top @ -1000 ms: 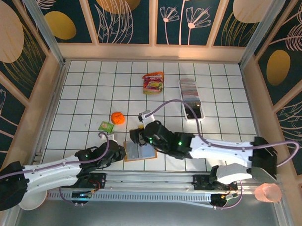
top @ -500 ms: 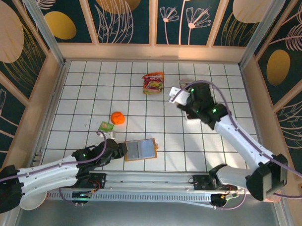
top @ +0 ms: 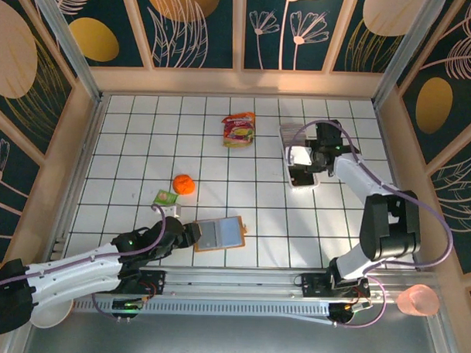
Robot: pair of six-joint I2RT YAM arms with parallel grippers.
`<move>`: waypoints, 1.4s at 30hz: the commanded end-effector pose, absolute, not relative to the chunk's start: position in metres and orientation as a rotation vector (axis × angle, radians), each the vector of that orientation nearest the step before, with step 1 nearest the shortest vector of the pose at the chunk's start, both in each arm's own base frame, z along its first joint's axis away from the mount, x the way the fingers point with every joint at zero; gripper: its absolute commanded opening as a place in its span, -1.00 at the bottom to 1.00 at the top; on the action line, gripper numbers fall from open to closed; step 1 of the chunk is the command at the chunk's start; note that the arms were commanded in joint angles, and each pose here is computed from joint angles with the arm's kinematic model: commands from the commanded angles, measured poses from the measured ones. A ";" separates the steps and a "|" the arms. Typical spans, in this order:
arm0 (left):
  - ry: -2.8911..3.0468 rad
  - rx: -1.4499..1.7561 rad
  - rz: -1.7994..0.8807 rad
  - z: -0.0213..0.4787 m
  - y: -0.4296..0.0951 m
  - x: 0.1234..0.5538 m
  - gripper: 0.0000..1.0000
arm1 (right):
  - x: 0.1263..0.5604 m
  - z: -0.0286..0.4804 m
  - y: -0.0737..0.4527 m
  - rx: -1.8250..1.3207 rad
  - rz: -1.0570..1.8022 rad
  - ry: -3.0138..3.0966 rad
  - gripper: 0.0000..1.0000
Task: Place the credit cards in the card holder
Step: Pick up the credit card from the storage box.
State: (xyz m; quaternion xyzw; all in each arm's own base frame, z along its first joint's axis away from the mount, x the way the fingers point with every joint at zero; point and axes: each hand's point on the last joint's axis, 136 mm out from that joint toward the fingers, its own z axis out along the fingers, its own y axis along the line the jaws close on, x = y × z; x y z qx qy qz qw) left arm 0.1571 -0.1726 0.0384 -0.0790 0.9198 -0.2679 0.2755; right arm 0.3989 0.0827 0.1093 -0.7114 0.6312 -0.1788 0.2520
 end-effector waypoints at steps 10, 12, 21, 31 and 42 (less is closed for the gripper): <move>2.461 -0.230 -0.764 0.042 -0.176 0.157 0.12 | 0.419 0.099 0.103 -2.011 -0.534 1.560 -0.16; 2.463 -0.228 -0.764 0.042 -0.176 0.156 0.12 | 0.418 0.100 0.102 -2.013 -0.542 1.552 -0.23; 2.466 -0.233 -0.770 0.041 -0.177 0.156 0.11 | 0.410 0.095 0.103 -2.036 -0.504 1.570 -0.07; 2.463 -0.231 -0.766 0.042 -0.177 0.157 0.11 | 0.409 0.073 0.105 -2.096 -0.521 1.552 0.22; 2.469 -0.240 -0.762 0.039 -0.175 0.156 0.09 | 0.417 0.060 0.112 -2.123 -0.544 1.522 0.15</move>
